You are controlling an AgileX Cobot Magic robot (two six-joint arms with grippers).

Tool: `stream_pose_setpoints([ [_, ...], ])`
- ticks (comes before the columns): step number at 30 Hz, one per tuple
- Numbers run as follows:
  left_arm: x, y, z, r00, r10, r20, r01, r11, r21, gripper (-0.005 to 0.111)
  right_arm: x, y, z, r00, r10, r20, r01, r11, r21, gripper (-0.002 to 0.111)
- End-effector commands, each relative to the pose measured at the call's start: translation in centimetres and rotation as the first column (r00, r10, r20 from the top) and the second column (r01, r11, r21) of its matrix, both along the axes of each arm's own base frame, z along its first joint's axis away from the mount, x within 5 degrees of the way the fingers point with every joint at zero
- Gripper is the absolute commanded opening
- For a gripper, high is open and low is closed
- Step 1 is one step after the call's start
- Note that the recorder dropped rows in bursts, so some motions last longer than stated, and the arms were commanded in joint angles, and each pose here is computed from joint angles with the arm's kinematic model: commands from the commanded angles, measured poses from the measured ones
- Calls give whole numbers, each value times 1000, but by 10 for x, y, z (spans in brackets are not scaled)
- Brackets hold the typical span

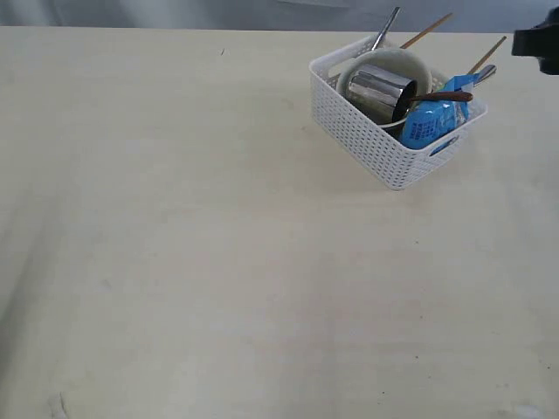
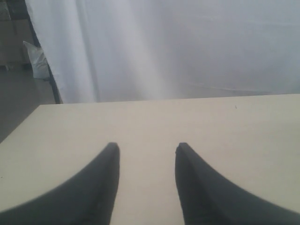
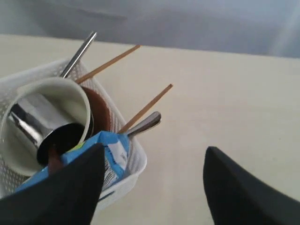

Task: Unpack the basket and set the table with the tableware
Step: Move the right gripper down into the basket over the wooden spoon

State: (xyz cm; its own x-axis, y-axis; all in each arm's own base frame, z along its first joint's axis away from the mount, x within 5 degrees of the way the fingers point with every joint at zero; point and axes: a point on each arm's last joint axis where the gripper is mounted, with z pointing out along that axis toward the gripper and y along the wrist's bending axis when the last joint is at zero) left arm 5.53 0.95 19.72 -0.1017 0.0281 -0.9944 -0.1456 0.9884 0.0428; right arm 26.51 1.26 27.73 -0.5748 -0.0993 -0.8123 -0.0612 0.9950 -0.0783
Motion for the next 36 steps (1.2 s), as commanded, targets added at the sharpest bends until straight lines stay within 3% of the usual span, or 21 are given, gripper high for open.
stream_pose_setpoints([
  [1,0,0,0,1000,-6,5,6,1000,-9,38,33,19,6,975,14,-220,-24,999,-42,59],
  [8,0,0,0,1000,-6,5,6,1000,-9,38,77,47,4,892,105,-439,-177,976,-126,59],
  [13,0,0,-1,1000,-5,3,5,1000,-9,38,90,66,16,826,233,-513,-282,959,-17,59],
  [18,0,0,-1,1000,-5,3,5,1000,-9,38,94,74,20,699,309,-645,-361,931,54,59],
  [27,0,0,0,1000,-6,5,6,1000,-9,38,121,73,-17,648,267,-713,-394,919,-14,58],
  [31,0,0,0,1000,-6,5,6,1000,-9,38,121,74,-21,637,272,-721,-395,919,-2,46],
  [36,0,0,0,1000,-6,5,6,1000,-9,38,121,76,-21,635,288,-717,-390,921,25,46],
])
